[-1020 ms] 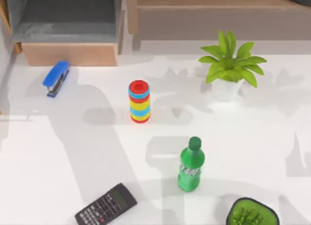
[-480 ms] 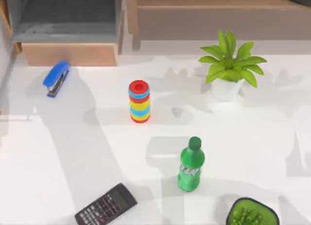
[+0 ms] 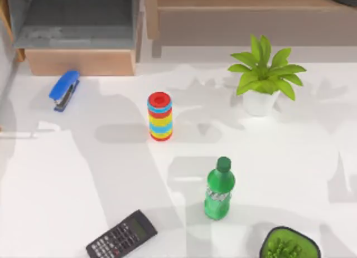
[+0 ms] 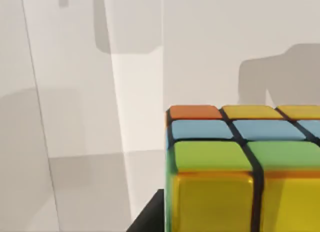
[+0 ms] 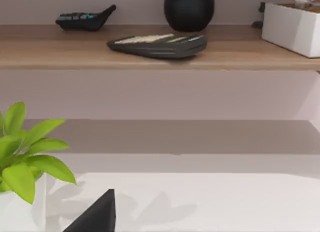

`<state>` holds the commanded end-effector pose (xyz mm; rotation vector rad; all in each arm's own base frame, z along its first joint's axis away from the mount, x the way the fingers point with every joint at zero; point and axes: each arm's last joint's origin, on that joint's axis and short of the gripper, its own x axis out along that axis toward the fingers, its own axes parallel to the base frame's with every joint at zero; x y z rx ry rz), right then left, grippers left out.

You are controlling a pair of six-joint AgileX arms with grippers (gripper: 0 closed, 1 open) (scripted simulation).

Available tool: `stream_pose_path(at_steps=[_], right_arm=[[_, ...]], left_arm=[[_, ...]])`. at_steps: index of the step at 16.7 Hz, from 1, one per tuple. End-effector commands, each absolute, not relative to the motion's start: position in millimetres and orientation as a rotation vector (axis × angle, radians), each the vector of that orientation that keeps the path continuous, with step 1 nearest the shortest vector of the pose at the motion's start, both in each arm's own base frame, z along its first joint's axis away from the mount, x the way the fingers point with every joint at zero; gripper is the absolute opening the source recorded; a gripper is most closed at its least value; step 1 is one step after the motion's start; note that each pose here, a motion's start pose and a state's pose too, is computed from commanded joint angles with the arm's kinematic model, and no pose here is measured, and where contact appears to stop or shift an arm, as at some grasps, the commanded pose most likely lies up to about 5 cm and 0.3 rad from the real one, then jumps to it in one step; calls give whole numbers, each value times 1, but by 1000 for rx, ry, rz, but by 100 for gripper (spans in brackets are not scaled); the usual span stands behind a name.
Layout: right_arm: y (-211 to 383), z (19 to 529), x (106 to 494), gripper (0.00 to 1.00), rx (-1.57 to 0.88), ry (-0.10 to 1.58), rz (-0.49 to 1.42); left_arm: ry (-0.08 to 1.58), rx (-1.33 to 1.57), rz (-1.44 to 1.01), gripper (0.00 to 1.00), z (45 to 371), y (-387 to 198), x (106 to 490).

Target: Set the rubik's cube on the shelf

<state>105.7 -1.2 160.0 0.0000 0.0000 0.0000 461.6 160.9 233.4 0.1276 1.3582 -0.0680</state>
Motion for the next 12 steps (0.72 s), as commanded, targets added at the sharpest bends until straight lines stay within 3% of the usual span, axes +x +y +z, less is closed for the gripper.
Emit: stream_pose_path(at_steps=[5,8,12], right_arm=[[-1,160,106,100,0,0,0],[-1,160,106,100,0,0,0],[-1,160,106,100,0,0,0]], left_arm=[[1256,313,-186,0,291,69,445],[1192,434,-308,0,297,-8,437],[1089,573,-430,0,282,-102,422]])
